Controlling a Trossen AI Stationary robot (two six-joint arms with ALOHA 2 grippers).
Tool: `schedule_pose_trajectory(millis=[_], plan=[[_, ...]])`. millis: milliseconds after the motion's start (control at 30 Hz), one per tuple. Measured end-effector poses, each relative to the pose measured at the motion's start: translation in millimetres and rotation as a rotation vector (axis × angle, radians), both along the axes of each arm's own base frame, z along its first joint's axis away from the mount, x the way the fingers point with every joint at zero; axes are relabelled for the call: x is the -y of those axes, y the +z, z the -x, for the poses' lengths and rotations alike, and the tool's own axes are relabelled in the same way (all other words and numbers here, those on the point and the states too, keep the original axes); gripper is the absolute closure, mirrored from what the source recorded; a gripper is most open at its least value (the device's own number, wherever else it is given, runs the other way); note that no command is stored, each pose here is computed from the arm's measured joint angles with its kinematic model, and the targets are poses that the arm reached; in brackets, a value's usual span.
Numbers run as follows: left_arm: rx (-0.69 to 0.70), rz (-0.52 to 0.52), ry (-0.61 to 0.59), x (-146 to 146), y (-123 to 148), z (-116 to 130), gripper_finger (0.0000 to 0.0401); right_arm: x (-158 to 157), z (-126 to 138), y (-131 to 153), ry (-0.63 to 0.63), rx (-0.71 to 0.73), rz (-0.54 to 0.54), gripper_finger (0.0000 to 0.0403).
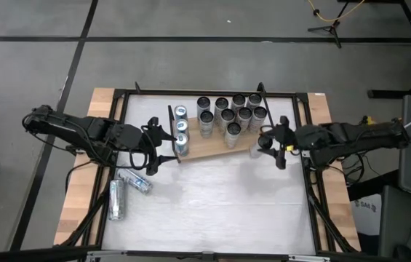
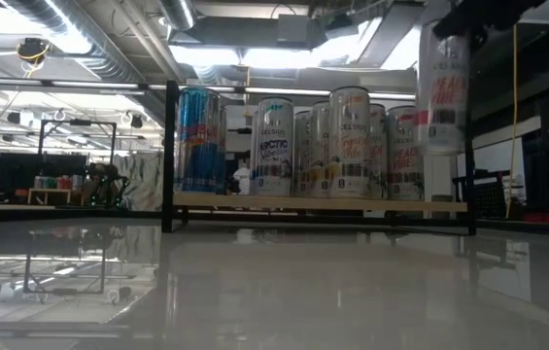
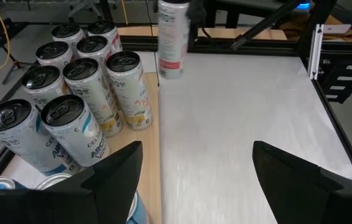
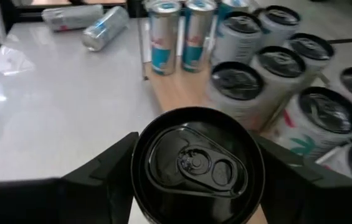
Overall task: Place canned beverage on shelf
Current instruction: Put the white-pink soda can on the shelf aligned with the other white-pink soda can
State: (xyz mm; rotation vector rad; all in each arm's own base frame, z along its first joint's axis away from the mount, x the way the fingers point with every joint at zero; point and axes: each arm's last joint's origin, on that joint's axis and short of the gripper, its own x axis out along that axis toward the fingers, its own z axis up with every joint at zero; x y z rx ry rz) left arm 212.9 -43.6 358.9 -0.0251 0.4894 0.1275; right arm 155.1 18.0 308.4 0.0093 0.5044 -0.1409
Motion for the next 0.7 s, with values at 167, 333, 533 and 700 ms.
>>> schedule_pose_trajectory(millis=[167, 333, 533, 700], plan=[[0.000, 0.000, 0.000, 0, 0, 0, 0.0105, 16, -1, -4, 0.005, -0.007, -0.008, 0.0153], [0.000, 0.000, 0.000, 0, 0, 0, 0.0105, 33, -2, -5, 0.007, -0.020, -0.024, 0.0153], [0.000, 0.000, 0.001, 0, 0, 0, 0.0105, 49, 2, -6, -0.008, -0.034, -0.030, 0.0153], [0.000, 0.000, 0.001, 0, 0, 0, 0.0105, 58, 6, -10, -0.040, -0.084, -0.035, 0.0153]])
